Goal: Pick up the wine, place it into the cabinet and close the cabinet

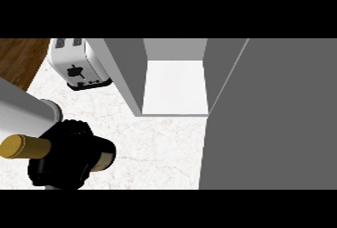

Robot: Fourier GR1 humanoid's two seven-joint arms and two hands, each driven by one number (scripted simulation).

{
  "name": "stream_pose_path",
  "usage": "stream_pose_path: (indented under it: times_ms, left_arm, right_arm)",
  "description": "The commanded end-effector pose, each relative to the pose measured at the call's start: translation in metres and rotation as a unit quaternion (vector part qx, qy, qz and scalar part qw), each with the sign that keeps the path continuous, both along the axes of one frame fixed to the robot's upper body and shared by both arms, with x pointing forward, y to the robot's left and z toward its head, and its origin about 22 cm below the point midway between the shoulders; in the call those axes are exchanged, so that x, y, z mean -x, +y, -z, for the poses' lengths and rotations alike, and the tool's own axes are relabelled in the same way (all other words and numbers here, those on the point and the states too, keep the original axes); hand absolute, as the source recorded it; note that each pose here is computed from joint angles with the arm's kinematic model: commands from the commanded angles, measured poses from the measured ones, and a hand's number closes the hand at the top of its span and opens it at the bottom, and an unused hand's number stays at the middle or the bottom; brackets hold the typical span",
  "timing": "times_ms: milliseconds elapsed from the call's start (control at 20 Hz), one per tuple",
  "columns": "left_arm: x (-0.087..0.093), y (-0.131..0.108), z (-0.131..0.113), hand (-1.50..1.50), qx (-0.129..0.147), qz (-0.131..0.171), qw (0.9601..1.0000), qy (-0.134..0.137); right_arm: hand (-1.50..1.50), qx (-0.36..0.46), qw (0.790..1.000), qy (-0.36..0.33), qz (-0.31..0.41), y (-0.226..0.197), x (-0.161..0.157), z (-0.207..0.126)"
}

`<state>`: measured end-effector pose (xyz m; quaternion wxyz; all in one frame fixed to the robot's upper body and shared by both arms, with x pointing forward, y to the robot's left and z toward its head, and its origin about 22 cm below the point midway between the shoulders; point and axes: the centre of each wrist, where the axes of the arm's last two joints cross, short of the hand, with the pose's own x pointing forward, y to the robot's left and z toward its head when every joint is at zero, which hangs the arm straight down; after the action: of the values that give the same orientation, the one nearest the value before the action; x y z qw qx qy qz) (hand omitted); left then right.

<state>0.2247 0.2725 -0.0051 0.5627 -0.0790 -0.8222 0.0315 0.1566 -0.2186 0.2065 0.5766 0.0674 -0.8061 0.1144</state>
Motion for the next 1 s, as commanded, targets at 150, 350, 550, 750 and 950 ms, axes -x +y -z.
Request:
stream_pose_path:
  times_ms: [150, 350, 550, 750, 950]
  left_arm:
    - [0.008, -0.046, -0.052, 1.50, -0.006, 0.028, 0.9995, 0.010]
    - [-0.007, -0.078, -0.073, 1.50, -0.024, 0.045, 0.9986, 0.013]
    - [-0.003, -0.108, -0.090, 1.50, -0.002, 0.071, 0.9974, 0.008]
    - [-0.007, -0.133, -0.102, 1.50, 0.018, 0.073, 0.9971, 0.011]
    - [-0.024, -0.151, -0.137, 1.50, 0.018, 0.076, 0.9969, 0.009]
  right_arm:
    - [-1.50, -0.026, 0.999, -0.020, -0.019, -0.008, 0.023, -0.006]
    - [-1.50, -0.029, 0.999, -0.016, -0.032, -0.001, 0.020, -0.013]
    - [-1.50, -0.022, 0.999, -0.021, -0.023, 0.000, 0.020, -0.012]
    - [-1.50, -0.026, 0.999, -0.017, -0.026, -0.004, 0.026, -0.009]
    - [-1.50, -0.029, 0.999, -0.016, -0.035, 0.003, 0.017, -0.003]
